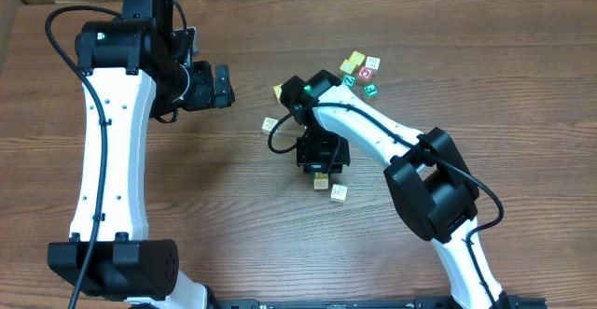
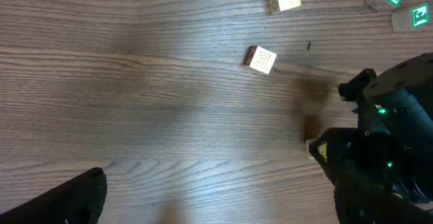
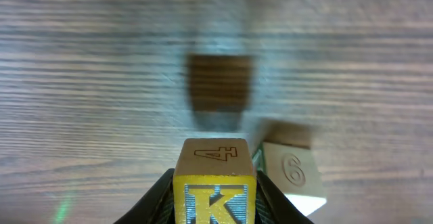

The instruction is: Flip 3 blocks

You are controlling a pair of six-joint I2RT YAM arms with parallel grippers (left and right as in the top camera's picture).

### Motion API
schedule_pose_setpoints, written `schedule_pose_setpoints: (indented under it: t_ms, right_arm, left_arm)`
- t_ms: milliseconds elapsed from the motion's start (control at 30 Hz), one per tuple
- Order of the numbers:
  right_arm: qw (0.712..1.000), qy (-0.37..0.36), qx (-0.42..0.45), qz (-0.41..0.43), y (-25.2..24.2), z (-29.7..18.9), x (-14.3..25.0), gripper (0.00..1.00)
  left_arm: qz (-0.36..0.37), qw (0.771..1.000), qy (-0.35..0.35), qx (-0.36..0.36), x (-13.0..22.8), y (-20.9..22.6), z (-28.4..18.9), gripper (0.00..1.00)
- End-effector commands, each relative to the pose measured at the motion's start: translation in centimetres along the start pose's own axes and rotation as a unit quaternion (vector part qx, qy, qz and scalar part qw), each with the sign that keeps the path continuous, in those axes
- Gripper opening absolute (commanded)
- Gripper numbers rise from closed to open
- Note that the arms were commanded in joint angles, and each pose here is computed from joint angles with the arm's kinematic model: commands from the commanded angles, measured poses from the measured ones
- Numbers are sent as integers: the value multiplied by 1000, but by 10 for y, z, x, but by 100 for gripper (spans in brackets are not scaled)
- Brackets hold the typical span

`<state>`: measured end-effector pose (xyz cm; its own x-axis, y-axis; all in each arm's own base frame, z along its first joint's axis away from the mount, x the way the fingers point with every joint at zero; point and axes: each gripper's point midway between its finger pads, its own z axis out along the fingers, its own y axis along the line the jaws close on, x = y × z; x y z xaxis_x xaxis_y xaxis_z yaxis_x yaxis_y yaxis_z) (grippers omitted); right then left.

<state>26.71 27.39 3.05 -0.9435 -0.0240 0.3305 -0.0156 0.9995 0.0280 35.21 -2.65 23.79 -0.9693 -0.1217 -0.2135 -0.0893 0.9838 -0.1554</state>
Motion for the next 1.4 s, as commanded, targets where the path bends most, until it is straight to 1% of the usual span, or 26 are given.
schedule_pose_setpoints:
  t_ms: [0,167,233,300,367,500,633,733,767,867,933,1033,1067,1367]
  right_arm:
    - [1000,-11,-11,6,2,-15,7,33]
    - [1000,-16,-12,-3,10,-14,10,42]
    - [1000,-15,-10,-8,12,-13,12,48]
    - [1000,-19,-12,-12,15,-12,12,56]
    - [999,-29,-20,-14,19,-13,7,60]
    - [998,-57,-35,-9,19,-17,-12,62]
    - [993,-115,-5,-6,10,-21,-37,62]
    - [991,-132,-8,-9,13,-23,-44,61]
    - [991,-136,-11,-10,15,-23,-46,59]
    - [989,-147,-21,-14,20,-25,-50,47]
    - [988,-151,-25,-15,22,-25,-52,33]
    - [989,-147,-25,-14,22,-25,-51,10]
    - [989,-143,-24,-14,21,-24,-49,5]
    - [995,-102,-2,-11,12,-18,-28,4]
  left_arm:
    - [-7,1000,-6,-3,-5,2,-2,100]
    - [-7,1000,-6,-3,-5,2,-2,100]
    - [-7,1000,-6,-3,-5,2,-2,100]
    - [-7,1000,-6,-3,-5,2,-2,100]
    - [-7,1000,-6,-3,-5,2,-2,100]
    - [-7,1000,-6,-3,-5,2,-2,100]
    - [-7,1000,-6,-3,-5,2,-2,100]
    - [-7,1000,-6,-3,-5,2,-2,100]
    - [-7,1000,-6,-3,-5,2,-2,100]
    - [-7,1000,-6,-3,-5,2,-2,100]
    - [-7,1000,-6,-3,-5,2,-2,100]
    - [-7,1000,-6,-3,-5,2,-2,100]
    - [-7,1000,-6,-3,-5,2,-2,100]
    - [-7,1000,-6,-3,-5,2,-2,100]
